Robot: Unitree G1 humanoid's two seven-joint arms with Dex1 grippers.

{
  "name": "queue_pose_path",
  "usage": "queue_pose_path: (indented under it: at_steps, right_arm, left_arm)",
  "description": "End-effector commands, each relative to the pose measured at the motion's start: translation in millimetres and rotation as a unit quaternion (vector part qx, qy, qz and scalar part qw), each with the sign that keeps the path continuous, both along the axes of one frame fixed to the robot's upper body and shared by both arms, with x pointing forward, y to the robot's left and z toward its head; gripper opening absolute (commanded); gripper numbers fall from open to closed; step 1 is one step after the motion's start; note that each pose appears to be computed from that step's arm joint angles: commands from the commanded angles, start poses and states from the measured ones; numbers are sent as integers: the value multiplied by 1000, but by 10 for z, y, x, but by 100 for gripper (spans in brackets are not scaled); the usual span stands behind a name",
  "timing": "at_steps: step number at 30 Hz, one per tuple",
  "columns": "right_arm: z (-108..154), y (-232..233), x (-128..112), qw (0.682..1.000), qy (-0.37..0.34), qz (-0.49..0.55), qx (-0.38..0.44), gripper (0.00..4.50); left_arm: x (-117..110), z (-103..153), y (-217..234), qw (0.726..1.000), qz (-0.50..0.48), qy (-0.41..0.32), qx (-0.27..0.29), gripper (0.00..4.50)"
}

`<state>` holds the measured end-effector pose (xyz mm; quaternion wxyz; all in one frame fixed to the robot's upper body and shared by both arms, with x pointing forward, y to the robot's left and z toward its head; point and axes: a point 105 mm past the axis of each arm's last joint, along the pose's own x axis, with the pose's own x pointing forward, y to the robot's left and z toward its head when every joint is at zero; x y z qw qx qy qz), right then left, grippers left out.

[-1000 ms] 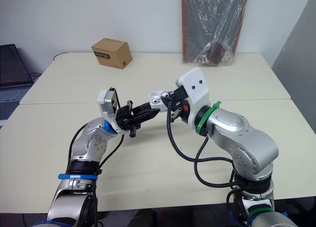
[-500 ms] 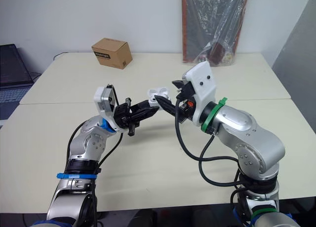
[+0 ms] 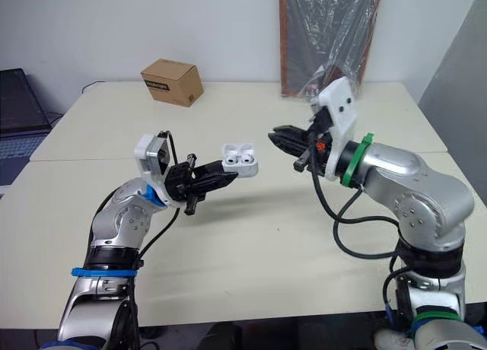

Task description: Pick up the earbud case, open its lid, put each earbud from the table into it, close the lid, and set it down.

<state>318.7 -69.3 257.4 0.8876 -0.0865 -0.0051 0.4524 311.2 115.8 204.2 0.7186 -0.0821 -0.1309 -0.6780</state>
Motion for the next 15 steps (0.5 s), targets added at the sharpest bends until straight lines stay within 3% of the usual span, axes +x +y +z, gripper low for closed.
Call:
queue_pose_path:
  at_steps: [1,6,15]
  right_arm:
    - [-1,132,89,998,-41,33,-43,5]
    - [-43,276,146,993,-56,73,-71,5]
    - [51,413,15,986,-83,131,-65,5]
  left_arm:
    - [-89,127,-27,999,-26,-19,-1,82]
    - [-98,125,-39,1000,-30,-9,4,82]
    - [-81,72,11,1000,-20,6,16,82]
